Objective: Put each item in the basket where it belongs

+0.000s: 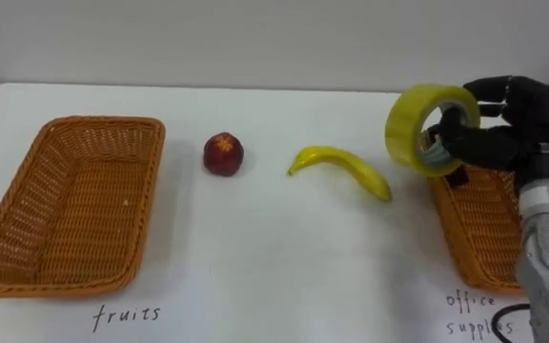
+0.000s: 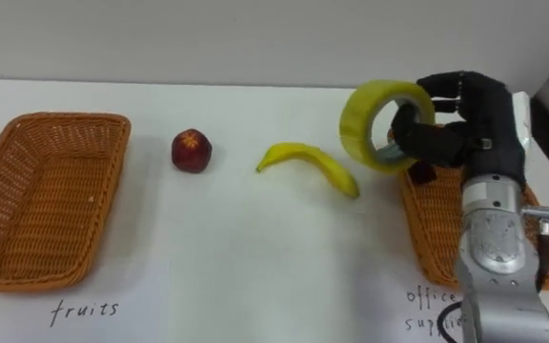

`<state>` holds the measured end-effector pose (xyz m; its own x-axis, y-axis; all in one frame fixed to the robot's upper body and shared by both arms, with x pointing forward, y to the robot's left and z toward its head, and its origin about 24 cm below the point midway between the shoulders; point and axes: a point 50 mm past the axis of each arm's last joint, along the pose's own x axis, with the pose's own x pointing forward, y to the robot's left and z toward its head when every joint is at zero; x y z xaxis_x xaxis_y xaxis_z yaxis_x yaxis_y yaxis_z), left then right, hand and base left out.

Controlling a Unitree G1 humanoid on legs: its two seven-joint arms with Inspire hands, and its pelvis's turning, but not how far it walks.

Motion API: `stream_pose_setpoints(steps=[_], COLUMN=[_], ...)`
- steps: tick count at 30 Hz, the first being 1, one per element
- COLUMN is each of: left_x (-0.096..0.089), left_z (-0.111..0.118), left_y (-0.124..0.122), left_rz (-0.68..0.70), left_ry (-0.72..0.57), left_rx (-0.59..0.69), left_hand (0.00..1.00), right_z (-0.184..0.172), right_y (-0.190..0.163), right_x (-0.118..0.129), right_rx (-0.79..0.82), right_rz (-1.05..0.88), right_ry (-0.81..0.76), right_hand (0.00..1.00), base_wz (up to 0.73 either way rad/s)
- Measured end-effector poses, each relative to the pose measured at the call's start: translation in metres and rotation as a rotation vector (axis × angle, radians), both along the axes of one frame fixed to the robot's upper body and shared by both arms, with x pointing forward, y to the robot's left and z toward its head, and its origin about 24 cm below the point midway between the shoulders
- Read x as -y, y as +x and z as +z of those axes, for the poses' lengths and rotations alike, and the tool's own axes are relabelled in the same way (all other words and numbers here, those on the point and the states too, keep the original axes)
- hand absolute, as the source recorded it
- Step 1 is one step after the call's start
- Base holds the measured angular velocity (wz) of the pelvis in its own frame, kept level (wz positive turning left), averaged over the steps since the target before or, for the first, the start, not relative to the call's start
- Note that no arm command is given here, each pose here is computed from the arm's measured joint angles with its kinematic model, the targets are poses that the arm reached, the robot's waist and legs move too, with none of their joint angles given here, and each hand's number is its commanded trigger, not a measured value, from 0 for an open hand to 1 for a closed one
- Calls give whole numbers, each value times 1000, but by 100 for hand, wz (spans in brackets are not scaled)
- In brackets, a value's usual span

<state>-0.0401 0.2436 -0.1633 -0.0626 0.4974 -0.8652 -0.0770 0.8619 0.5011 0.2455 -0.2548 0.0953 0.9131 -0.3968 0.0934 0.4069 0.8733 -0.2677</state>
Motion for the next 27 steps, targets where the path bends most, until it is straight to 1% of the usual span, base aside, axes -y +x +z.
stream_pose_setpoints(steps=[5, 8, 14, 21, 25, 26, 27], left_x=[-2, -2, -3, -6, -6, -6, -6], left_z=[1, 1, 2, 3, 3, 3, 3], left_y=[-7, -4, -3, 2, 1, 1, 1], left_rz=[26, 27, 28, 15, 17, 17, 17], left_ry=[-2, 0, -5, 6, 6, 6, 6], left_rx=[-16, -9, -13, 7, -1, -2, -2], left_hand=[0, 0, 0, 0, 0, 0, 0], right_z=[4, -4, -15, -17, -17, -19, -19], right_y=[-6, -12, -22, -24, -24, -24, -24], right_x=[18, 30, 35, 36, 36, 36, 37], right_rx=[23, -6, -56, -61, -63, -68, -71], right_rz=[-112, -176, -209, -228, -229, -230, -231], right_ry=[-11, -8, -12, -15, -15, -14, -13], right_hand=[100, 100, 100, 100, 100, 90, 55], base_wz=[-7, 0, -3, -1, 0, 0, 0])
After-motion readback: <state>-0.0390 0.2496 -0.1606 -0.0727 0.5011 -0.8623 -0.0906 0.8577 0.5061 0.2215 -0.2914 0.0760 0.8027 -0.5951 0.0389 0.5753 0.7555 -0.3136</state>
